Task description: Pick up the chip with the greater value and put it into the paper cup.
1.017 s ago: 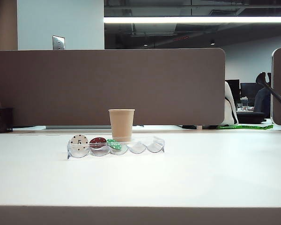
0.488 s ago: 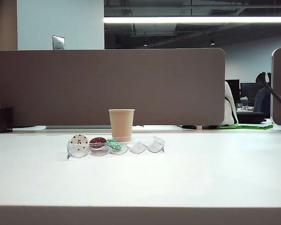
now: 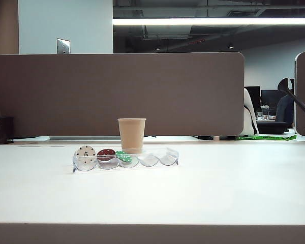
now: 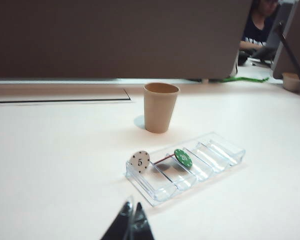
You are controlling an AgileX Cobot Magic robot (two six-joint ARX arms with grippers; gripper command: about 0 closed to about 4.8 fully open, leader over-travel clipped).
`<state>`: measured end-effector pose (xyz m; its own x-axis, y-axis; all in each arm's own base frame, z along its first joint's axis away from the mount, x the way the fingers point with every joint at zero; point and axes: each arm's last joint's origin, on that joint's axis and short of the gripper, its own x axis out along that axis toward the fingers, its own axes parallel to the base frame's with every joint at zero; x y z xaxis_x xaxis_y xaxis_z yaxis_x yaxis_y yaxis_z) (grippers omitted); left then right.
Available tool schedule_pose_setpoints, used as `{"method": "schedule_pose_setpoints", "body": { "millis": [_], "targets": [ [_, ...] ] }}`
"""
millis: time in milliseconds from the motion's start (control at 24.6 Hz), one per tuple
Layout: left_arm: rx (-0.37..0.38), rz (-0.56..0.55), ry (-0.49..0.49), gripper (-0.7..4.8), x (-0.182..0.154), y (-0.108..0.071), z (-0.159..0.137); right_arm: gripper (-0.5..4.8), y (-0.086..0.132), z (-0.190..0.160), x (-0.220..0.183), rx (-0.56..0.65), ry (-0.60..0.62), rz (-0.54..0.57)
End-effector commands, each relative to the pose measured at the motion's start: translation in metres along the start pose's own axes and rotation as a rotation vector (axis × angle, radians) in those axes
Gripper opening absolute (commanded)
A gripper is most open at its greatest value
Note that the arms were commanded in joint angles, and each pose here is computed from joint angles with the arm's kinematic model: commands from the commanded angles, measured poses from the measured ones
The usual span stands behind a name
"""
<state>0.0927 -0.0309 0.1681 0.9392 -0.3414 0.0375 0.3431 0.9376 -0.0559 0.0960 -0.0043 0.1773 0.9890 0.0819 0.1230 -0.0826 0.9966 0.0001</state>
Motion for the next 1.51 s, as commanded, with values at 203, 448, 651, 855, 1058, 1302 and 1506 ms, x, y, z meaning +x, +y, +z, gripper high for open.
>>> {"method": "schedule_pose_setpoints", "body": {
  "millis": [203,448,651,855,1058,1302,1506],
  "targets": [
    [0.070,0.120,-0.006,-0.05,0.000,0.003,0.001,-0.01,0.000,-0.002,0.000,0.007,0.015,0.000],
    [0.100,0.160,-0.028,-0.05,-0.001,0.005,0.004,-0.01,0.000,-0.002,0.000,0.006,0.015,-0.001],
    [0.082,0.224,-0.048,-0.05,-0.002,0.013,0.006,-0.01,0.000,-0.002,0.000,0.005,0.014,-0.001],
    [0.039,0.245,-0.081,-0.05,-0.004,0.024,0.009,-0.01,0.000,-0.001,0.000,0.004,0.006,-0.007],
    [0.006,0.262,-0.094,-0.05,-0.006,0.029,0.010,-0.01,0.000,-0.001,0.000,0.003,0.001,-0.006],
    [-0.057,0.222,-0.098,-0.03,-0.006,0.028,0.010,-0.01,-0.001,-0.002,0.000,0.007,0.019,-0.027],
    [-0.068,0.222,-0.099,-0.01,-0.006,0.028,0.010,-0.01,-0.001,-0.002,0.000,0.010,0.013,-0.027]
  ]
}}
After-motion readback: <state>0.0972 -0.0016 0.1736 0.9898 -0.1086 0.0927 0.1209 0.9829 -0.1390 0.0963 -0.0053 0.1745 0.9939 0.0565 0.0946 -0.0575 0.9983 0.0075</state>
